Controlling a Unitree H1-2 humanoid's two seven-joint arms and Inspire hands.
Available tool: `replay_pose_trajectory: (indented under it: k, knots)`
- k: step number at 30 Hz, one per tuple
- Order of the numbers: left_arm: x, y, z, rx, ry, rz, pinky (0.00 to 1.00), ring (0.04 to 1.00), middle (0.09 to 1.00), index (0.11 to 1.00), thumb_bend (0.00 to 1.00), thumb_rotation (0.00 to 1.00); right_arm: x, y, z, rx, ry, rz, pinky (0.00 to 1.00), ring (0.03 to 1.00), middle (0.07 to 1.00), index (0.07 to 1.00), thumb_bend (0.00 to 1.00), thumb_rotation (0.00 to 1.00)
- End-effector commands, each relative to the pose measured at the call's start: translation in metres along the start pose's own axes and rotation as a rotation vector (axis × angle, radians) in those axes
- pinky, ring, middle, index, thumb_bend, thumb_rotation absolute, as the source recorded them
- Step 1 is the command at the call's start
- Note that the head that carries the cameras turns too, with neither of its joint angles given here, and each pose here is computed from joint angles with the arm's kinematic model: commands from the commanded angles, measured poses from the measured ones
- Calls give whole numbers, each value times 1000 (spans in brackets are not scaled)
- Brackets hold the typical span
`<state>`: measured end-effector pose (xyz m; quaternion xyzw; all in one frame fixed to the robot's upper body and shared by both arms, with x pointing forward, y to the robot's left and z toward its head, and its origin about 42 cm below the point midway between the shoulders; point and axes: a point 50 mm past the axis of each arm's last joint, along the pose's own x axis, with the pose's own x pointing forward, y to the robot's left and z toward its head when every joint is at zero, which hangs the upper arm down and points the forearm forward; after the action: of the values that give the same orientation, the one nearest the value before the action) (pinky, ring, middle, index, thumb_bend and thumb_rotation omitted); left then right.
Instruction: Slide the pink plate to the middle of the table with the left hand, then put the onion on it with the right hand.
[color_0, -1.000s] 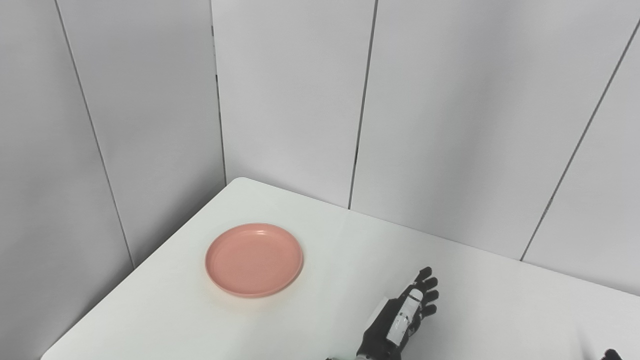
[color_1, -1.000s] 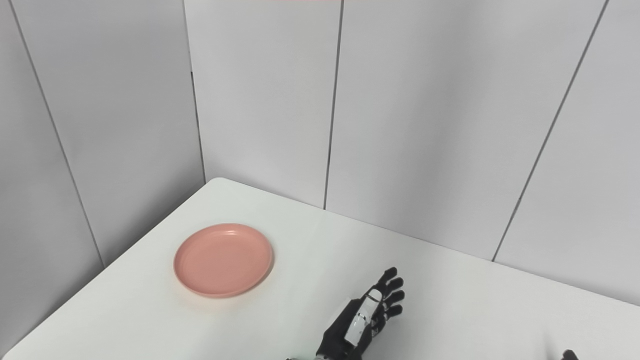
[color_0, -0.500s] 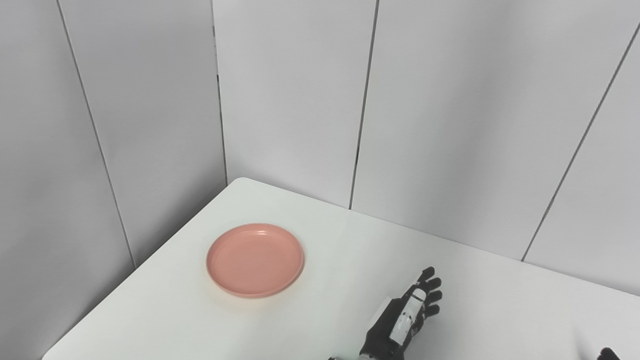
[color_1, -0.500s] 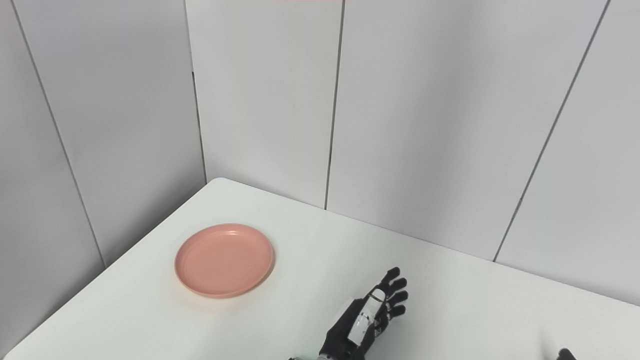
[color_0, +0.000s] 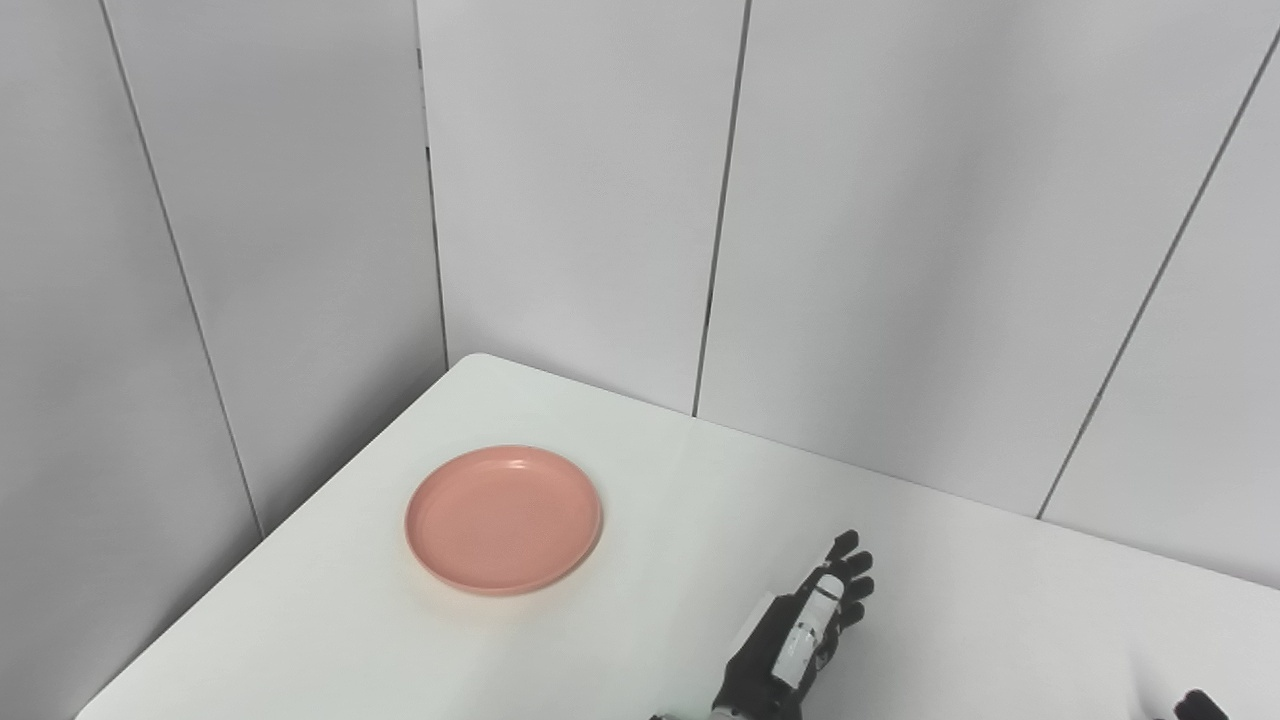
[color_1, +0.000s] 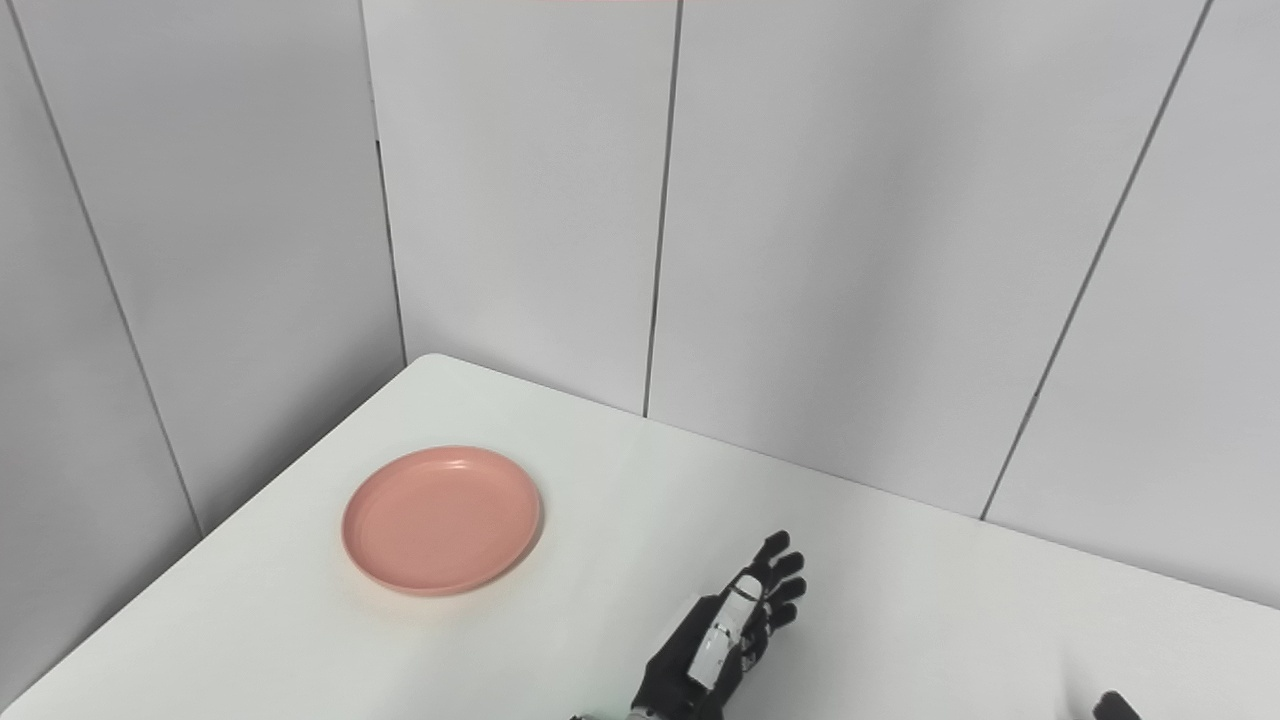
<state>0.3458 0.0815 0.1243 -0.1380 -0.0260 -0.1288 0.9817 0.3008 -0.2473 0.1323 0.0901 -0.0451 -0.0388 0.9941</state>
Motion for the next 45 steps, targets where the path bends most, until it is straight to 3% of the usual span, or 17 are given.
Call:
replay_pose_trajectory:
  k: [1,21,24,45]
  knots:
    - [-12,-10,-6,-55,29,23,988,976,984,981,446,1000,-5,0,-5,-3,28,-14,826,886,905,853,424,898]
    - [-1,20,65,-9,-134,99,993,982,996,984,481,1000,-2,-4,-5,-8,22,-19,712,852,882,827,484,874]
    - [0,26,77,-10,-176,118,1000,982,994,984,455,1000,-2,-4,-5,-4,26,-19,673,838,868,810,536,845]
    - [4,67,139,15,-340,176,924,929,939,918,465,1000,-1,-7,-2,-10,29,-13,647,830,860,795,622,830]
